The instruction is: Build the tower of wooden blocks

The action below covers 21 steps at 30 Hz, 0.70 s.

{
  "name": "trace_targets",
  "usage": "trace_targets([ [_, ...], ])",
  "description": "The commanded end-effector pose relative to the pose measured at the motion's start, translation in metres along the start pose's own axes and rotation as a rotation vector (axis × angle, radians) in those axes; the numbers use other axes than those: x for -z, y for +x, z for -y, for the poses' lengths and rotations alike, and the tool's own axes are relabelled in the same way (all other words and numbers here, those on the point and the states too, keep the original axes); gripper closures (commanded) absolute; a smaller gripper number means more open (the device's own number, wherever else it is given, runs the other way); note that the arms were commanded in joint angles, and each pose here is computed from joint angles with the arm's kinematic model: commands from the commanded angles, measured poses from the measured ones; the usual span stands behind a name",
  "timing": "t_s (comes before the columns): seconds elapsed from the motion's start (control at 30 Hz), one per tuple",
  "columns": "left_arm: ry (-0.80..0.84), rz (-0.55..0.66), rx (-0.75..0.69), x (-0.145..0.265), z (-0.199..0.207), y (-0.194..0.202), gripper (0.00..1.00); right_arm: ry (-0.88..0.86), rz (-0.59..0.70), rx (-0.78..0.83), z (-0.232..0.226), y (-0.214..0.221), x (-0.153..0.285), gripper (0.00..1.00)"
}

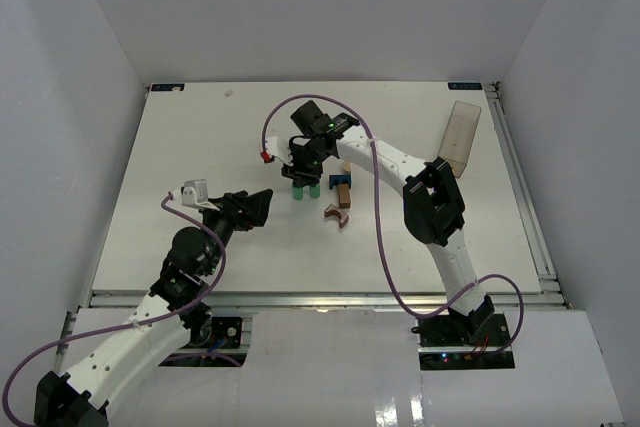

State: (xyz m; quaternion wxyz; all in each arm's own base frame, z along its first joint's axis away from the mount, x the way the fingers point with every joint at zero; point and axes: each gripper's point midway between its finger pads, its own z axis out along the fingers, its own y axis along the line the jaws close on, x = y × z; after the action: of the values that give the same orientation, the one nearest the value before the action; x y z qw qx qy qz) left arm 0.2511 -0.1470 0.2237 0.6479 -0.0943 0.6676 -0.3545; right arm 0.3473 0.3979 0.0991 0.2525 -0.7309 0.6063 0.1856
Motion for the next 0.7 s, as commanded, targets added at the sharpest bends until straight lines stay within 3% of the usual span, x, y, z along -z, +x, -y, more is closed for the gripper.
trace_targets([
  [0.0, 0.026, 0.006, 0.002, -0.0003, 0.0061, -0.0027, 0.02, 0.014, 0.021, 0.017, 0.0048, -0.0112, 0.002, 0.67],
  [0.67, 0.026, 0.003, 0.001, -0.0005, 0.0057, -0.0017, 0.02, 0.023, 0.007, 0.016, 0.0062, -0.0089, 0.0013, 0.56],
])
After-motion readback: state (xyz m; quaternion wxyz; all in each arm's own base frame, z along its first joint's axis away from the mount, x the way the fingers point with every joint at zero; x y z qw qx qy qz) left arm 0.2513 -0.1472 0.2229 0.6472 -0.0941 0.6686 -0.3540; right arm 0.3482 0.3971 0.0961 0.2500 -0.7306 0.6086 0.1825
